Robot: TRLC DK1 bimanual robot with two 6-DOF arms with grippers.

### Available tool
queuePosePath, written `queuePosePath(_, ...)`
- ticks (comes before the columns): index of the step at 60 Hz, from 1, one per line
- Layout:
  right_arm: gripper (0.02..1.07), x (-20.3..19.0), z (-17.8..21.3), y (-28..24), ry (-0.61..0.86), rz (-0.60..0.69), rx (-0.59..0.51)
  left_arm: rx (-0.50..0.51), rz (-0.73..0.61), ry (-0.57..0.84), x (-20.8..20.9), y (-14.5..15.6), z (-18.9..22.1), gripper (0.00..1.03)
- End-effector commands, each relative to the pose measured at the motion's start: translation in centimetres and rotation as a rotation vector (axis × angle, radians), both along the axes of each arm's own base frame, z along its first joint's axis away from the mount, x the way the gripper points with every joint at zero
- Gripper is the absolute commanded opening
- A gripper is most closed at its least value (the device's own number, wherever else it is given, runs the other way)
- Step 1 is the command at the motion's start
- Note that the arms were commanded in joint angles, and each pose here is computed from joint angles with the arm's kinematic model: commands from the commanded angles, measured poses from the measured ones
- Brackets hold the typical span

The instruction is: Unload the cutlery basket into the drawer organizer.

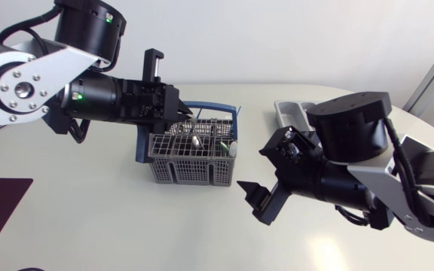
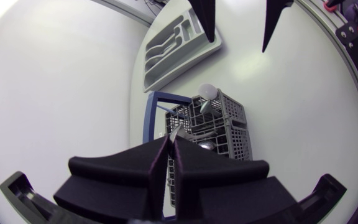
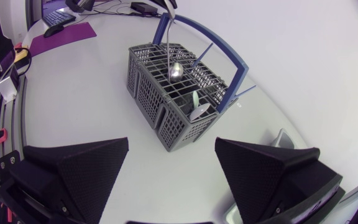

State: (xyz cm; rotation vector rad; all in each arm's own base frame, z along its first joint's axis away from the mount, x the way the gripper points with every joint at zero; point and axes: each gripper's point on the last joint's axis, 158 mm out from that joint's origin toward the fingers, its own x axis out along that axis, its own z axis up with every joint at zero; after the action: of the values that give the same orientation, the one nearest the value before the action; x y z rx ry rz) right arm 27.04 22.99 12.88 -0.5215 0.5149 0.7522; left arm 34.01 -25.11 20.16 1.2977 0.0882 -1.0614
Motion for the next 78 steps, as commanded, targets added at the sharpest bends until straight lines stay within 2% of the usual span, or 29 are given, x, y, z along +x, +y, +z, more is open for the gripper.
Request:
queuePosePath(1,1.02,0.4,1.7,0.5,-0.025,-0.011,0.039,-0.091,0.046,-0.012,0.1,0.0,3.4,0.05)
queuePosePath(17,1.02,1.2,4.6,0.2,-0.125,-0.054,0.096,-0.308,0.255,0.165,0.5,-0.4,5.4,0.05)
queuePosePath(26,1.02,1.4,5.7,0.3,-0.176,-0.071,0.112,-0.426,0.376,0.345,0.3,-1.5,5.5,0.07)
queuePosePath(34,0.99,1.5,6.5,0.7,-0.234,-0.082,0.109,-0.506,0.416,0.503,-0.9,-3.3,5.2,0.07)
queuePosePath(50,0.93,2.3,7.5,0.8,-0.346,-0.112,0.097,-0.565,0.488,0.680,-2.7,-6.0,4.8,0.07)
queuePosePath(59,0.92,2.8,7.3,1.1,-0.415,-0.116,0.053,-0.559,0.515,0.757,-3.0,-6.9,3.7,0.07)
queuePosePath(65,0.79,3.1,6.9,1.3,-0.440,-0.116,0.030,-0.560,0.513,0.797,-3.4,-7.2,3.6,0.07)
queuePosePath(78,0.57,3.3,6.8,1.5,-0.501,-0.113,-0.001,-0.568,0.526,0.812,-3.4,-7.2,3.6,0.07)
